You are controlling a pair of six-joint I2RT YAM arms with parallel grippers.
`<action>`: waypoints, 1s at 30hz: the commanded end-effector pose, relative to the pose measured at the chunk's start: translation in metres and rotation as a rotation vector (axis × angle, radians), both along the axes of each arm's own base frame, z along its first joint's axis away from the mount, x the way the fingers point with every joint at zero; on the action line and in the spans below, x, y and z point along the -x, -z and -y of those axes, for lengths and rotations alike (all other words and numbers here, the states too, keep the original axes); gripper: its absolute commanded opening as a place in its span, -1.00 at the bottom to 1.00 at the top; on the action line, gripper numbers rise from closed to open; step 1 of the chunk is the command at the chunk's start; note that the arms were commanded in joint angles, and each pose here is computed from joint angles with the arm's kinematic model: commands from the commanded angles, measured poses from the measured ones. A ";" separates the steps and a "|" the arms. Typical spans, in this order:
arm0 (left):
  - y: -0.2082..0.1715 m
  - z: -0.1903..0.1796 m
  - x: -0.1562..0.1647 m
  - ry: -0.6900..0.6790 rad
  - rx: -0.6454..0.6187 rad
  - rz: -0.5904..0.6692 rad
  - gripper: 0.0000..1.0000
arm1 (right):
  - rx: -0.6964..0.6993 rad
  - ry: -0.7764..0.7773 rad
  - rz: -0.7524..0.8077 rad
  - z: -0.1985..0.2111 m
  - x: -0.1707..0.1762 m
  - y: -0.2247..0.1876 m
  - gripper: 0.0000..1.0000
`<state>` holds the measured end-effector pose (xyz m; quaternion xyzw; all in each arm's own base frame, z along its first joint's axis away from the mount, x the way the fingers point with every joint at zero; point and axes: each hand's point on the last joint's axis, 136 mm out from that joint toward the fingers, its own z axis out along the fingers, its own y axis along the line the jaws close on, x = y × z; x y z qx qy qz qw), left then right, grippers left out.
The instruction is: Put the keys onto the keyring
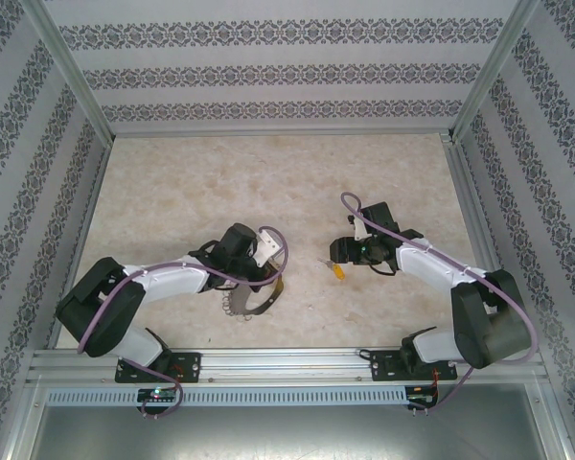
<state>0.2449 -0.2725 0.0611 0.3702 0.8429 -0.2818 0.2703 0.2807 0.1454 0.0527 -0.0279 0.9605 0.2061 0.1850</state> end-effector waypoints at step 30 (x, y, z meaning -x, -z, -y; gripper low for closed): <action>-0.023 0.010 0.005 0.077 0.067 0.013 -1.00 | 0.099 0.010 -0.122 -0.013 -0.003 0.016 0.01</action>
